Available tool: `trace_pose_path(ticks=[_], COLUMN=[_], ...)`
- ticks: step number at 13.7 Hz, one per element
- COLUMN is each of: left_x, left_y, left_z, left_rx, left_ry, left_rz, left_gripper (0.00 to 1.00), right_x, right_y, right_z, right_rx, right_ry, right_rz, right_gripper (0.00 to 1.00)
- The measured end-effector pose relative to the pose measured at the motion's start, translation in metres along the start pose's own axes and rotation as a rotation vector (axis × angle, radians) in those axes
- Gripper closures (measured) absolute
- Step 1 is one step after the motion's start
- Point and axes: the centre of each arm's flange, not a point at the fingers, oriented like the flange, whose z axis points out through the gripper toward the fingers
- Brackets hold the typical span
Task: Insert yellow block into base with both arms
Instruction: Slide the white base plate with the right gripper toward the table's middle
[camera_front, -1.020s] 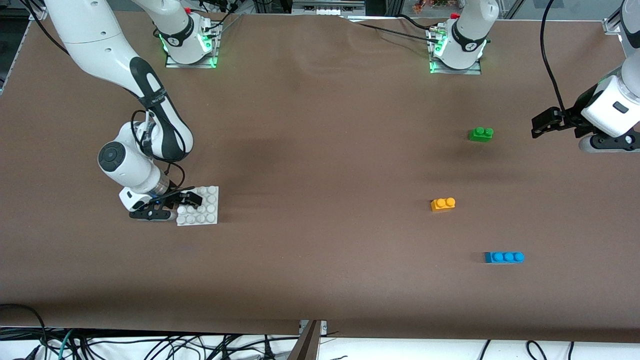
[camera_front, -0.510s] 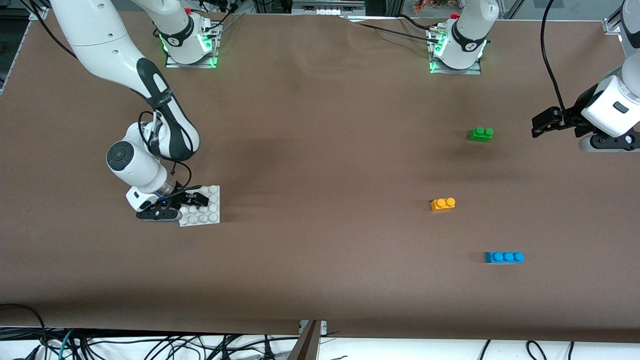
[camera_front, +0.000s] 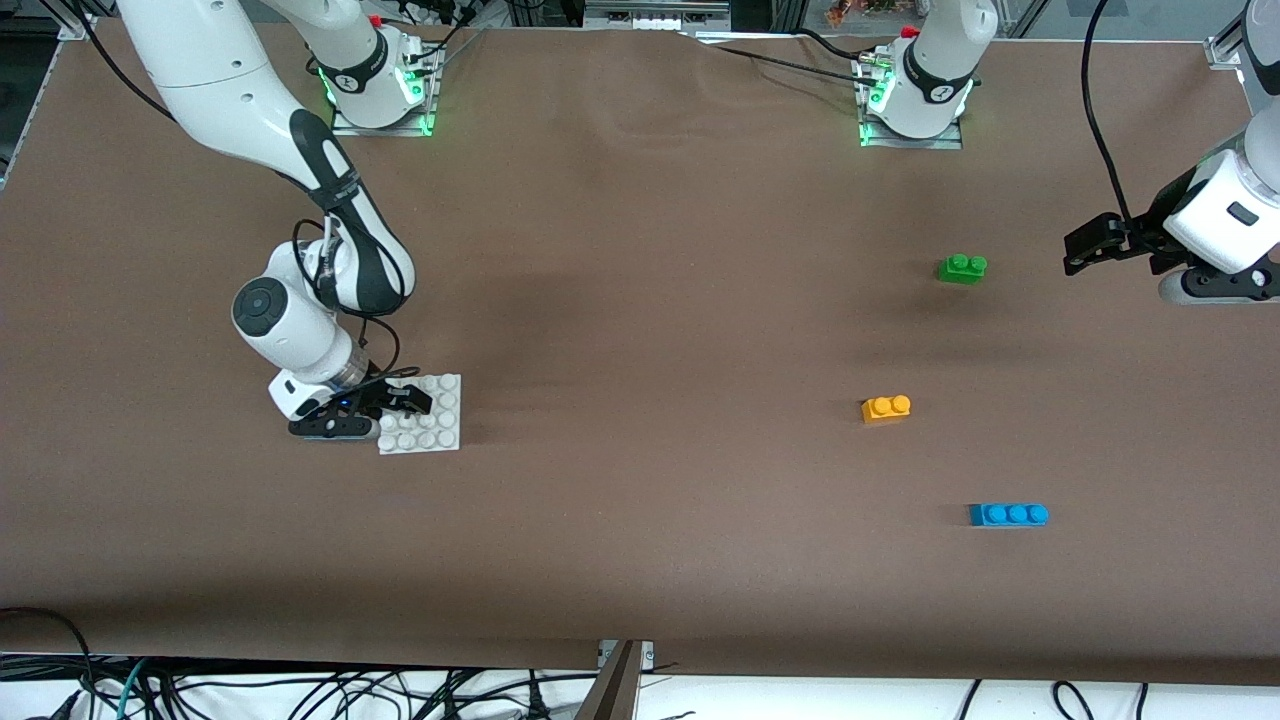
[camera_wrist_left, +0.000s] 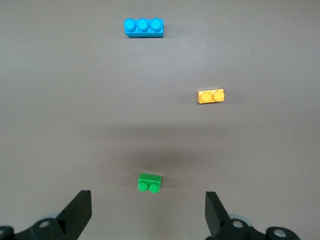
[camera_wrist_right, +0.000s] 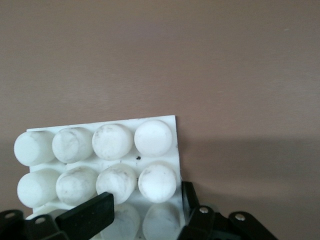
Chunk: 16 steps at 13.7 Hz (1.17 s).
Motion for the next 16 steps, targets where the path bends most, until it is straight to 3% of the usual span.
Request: trace_pose_path(ticks=[7, 16], left_x=[0.000, 0.000], left_y=[0.000, 0.000], left_z=[-0.001, -0.001], left_rx=[0.000, 0.000], left_ry=[0.001, 0.001], left_rz=[0.000, 0.000], left_gripper=[0.00, 0.00], right_x=[-0.011, -0.046], right_y=[-0.058, -0.169], right_z=[0.006, 0.013], right_rx=[0.022, 0.074], right_ry=[0.059, 0.094], right_rz=[0.032, 0.019], right_gripper=[0.37, 0.37])
